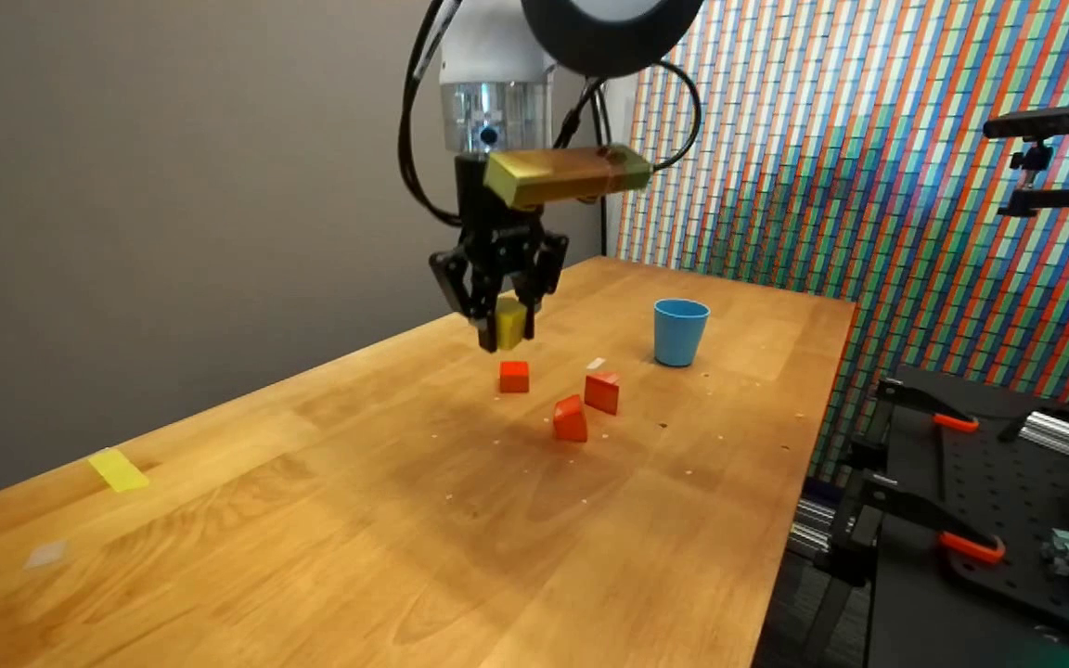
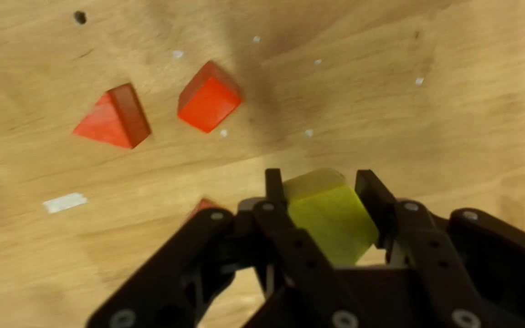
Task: Pick the yellow block and put it in the cup
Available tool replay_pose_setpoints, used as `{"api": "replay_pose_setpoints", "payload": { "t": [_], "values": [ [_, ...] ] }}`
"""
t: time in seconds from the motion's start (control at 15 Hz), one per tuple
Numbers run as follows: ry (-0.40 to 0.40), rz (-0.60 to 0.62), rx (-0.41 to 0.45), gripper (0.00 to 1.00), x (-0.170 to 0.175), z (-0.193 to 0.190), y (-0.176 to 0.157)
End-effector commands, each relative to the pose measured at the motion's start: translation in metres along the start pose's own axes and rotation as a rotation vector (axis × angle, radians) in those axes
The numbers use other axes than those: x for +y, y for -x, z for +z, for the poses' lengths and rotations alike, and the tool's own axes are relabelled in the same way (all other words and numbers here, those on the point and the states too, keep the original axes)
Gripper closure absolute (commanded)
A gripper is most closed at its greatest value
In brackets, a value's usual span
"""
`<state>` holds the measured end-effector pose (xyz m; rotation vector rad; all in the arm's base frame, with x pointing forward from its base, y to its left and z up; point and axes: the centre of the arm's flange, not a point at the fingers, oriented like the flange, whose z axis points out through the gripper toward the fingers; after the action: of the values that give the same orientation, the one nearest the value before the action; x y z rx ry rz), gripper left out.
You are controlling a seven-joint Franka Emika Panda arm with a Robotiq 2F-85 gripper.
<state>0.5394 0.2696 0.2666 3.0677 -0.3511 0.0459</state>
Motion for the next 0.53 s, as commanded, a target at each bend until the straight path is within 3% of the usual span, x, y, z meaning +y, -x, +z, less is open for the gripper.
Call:
{"api": "replay_pose_setpoints", "payload": {
  "t": [0.0,0.27,0.47],
  "values": [
    [0.015,0.184,0.085,0.82,0.076,-0.059,0.005],
    [0.028,0.416,0.093,0.82,0.162,-0.076,0.001],
    [0.036,0.594,0.065,0.82,0.216,-0.067,0.002]
  ]
}}
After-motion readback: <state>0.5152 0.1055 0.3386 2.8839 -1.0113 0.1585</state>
